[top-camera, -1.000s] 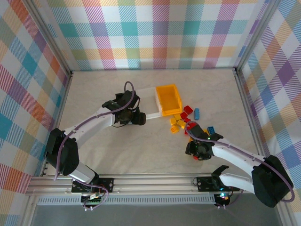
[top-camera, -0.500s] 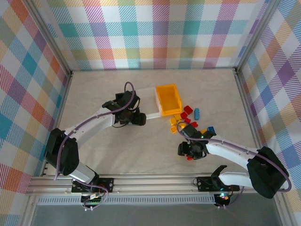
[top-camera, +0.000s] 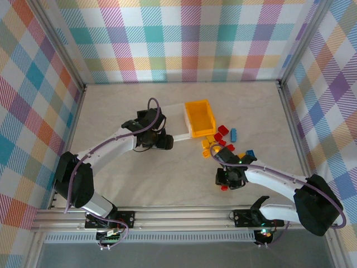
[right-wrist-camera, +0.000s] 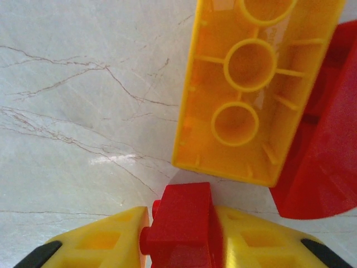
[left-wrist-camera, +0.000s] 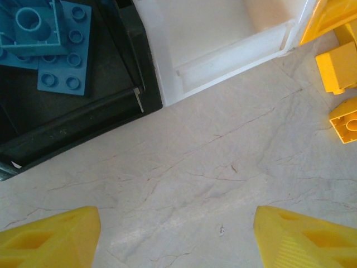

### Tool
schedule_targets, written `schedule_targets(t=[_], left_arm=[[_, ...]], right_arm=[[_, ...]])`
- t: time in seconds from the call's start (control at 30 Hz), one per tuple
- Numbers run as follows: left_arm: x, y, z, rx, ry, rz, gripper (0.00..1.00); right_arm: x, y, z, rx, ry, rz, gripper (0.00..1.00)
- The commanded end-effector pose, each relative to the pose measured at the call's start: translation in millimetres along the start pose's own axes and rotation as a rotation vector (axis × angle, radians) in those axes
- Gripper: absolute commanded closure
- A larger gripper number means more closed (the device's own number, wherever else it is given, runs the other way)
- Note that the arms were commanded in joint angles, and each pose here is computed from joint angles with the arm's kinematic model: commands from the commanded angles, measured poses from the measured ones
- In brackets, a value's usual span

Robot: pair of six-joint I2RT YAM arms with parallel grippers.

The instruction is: Sort the legos into containers by color

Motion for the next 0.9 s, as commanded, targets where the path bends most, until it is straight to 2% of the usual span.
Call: schedule_targets(t=[0.0,0.4,0.6,0.87], left_arm=[[-1,-8,-6,0.023,0.005,-0.003,0.27],[-2,1,-4,-0.011,0.013,-0.015,0.26],[-1,32,3,-0.101,0.029,-0.027,0.25],[8,66,3,-0.219,0.064,-0.03,0.25]], right_arm=[[2,7,4,-0.015,0.018,-0.011,0.72],[13,23,11,-0.057,0.027,0.048,0.76],[43,52,29,-0.114,0.078,0.171,0.76],[98,80,73,-0.177,0.195,0.229,0.77]])
Point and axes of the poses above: each hand's point on the last joint's axis, 136 mm out from that joint toward the fingers, its own y axis back along the fingers, its own x axis along the line the jaws close on, z = x × y, the point moved 4 cm from there along y, back along the fingers, and after that the axes turned 4 degrees about -y, right-handed, at the moved point
